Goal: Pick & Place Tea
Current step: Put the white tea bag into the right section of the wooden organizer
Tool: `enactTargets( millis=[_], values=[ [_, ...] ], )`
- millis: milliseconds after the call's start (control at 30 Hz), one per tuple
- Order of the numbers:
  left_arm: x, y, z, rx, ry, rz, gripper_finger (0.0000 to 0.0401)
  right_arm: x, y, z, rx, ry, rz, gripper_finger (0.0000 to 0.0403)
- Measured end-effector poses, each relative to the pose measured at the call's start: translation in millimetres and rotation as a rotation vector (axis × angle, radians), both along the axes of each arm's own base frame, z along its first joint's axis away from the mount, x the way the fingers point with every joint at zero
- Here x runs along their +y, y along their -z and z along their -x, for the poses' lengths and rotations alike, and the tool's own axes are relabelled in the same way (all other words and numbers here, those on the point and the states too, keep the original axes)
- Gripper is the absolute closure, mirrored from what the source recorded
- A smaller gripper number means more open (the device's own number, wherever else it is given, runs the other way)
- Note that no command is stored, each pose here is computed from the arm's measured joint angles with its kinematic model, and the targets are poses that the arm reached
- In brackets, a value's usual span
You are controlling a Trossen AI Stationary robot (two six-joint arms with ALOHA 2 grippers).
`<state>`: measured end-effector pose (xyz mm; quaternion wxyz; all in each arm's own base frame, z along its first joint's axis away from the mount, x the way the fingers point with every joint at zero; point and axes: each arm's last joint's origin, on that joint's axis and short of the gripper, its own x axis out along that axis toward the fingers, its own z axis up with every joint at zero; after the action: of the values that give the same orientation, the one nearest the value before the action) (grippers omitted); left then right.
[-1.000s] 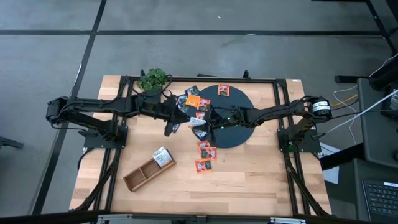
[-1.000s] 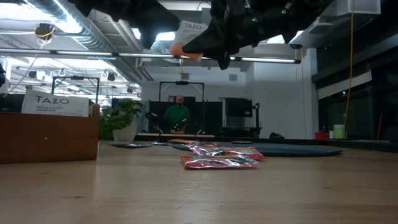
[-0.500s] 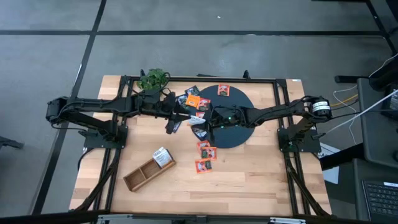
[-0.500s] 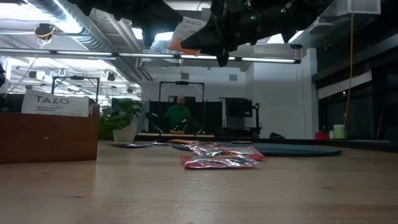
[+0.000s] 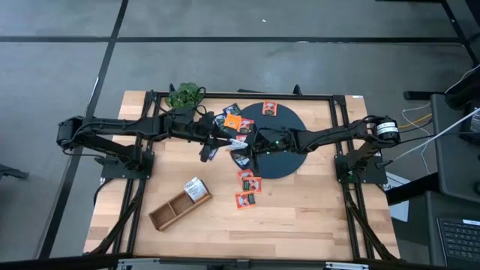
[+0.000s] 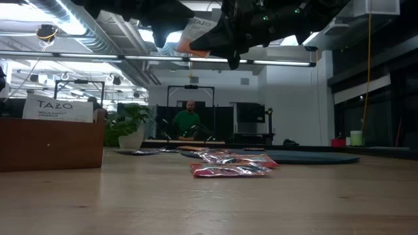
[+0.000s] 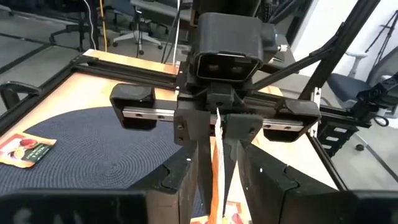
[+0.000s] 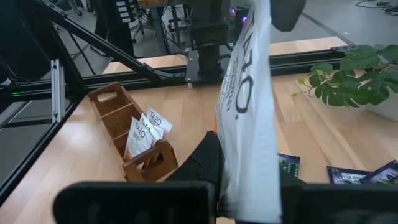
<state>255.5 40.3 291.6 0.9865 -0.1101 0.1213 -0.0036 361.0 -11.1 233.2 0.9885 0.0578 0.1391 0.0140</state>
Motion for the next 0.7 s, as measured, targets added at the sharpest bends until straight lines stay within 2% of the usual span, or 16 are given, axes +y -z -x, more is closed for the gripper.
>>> enactTargets(
  millis=[300, 500, 700],
  values=[
    [1.4, 10.4, -8.6, 0.037, 0.000, 0.029, 0.0297, 0.0, 0.1, 0.1, 0.000, 0.000, 0.000, 0.0386],
    [1.2, 7.4, -10.3, -0.002, 0.021, 0.028, 0.0299, 0.0, 0.2, 0.1, 0.001, 0.000, 0.000, 0.0386],
    [0.1, 7.8, -10.0, 0.003, 0.055, 0.041, 0.0327, -0.1, 0.2, 0.1, 0.001, 0.000, 0.000, 0.0386]
  ],
)
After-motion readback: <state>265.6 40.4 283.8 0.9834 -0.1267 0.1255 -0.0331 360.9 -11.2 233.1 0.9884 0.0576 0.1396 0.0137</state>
